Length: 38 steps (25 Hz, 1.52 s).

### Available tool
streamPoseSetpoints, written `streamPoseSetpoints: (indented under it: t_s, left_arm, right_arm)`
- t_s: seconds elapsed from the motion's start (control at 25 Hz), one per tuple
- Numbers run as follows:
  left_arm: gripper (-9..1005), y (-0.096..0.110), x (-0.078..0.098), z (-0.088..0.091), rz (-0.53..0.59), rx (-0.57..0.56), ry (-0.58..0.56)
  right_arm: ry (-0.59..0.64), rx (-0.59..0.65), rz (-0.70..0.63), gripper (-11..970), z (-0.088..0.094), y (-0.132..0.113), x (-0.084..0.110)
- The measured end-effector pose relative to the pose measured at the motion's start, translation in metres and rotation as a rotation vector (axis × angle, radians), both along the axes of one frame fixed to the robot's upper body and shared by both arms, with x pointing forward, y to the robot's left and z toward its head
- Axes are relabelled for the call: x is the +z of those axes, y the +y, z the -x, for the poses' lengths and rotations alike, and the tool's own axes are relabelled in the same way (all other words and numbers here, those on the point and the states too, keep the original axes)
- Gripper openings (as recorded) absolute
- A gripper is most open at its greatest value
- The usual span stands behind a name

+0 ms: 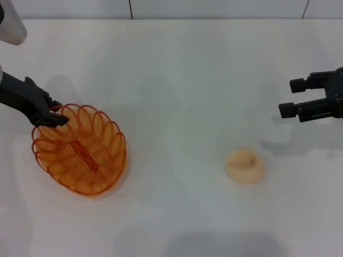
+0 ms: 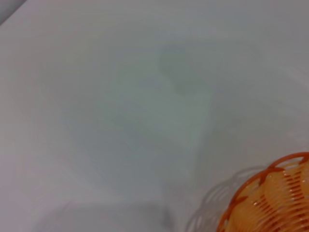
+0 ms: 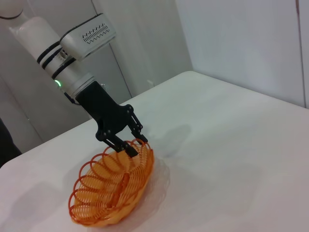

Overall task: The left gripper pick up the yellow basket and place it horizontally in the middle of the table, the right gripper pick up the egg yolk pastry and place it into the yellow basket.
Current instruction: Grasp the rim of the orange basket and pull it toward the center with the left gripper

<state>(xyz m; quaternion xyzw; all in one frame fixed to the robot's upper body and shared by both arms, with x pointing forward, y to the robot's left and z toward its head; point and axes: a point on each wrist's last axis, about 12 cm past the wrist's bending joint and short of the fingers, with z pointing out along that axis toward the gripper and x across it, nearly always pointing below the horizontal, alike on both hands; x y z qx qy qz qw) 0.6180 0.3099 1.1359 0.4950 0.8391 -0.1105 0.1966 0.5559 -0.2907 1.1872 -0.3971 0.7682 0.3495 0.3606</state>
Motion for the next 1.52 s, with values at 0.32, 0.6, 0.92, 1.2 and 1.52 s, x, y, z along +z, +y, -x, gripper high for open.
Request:
streamPoseSetpoints:
  t_s: [0.32,0.6,0.92,1.2,1.52]
  left_arm:
    - [298,0.0,-0.005,0.001,-0.002,0.015,0.001]
    - [273,0.001,-0.008,0.002,-0.003,0.021,0.005]
    - [208,0.002,-0.01,0.001,-0.01,0.046,-0.009]
    - [148,0.001,-0.011,0.002,-0.011,0.031,-0.003]
    - [131,-0.002,-0.005,0.002,0.001,0.01,0.008]
  right_arm:
    - [0.002,-0.001,0.0,839,0.001,0.0,0.0]
    - [0.001,-0.001,0.001,840,0.0,-0.001,0.0]
    - [-0.002,0.0,0.002,840,0.0,0.0,0.0]
    - [-0.003,0.001,0.002,840,-0.001,0.0,0.001]
    - [-0.004,0.0,0.002,840,-0.001,0.0,0.001]
